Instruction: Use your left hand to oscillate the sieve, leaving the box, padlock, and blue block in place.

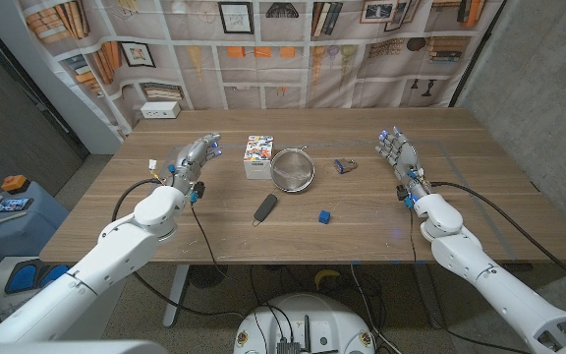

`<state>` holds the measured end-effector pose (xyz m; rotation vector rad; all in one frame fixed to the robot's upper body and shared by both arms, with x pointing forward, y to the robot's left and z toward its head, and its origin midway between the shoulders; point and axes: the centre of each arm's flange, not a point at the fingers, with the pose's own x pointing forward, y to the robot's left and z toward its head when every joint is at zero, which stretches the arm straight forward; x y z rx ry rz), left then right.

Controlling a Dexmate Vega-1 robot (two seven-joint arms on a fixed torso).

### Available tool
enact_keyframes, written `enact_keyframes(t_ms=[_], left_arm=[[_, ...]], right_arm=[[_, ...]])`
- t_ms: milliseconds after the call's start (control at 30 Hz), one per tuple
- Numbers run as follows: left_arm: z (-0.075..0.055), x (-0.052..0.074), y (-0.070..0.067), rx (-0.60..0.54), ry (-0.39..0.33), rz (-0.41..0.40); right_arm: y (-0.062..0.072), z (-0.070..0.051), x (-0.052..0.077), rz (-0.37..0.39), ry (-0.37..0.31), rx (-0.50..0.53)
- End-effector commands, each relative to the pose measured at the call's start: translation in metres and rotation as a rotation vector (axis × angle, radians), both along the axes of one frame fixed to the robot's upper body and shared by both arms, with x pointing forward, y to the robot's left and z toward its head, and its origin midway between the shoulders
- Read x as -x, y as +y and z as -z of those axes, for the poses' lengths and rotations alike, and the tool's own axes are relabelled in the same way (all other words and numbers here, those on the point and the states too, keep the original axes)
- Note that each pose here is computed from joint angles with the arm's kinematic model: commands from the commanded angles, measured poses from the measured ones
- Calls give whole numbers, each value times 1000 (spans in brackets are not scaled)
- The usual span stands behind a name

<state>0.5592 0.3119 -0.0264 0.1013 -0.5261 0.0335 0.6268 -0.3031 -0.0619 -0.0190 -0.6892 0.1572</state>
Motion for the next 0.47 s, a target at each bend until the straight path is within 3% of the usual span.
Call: enact_keyframes(t_ms=[33,233,467], left_arm=[[14,-23,-2,36,-84,11],[16,-31,-5,27,-115,-4],[23,-46,-17,109,-129,-4]], right_arm=[[10,0,0,1,-8,-12],[8,6,-3,-11,-1,-45],[7,11,-9,-21,17,-91]])
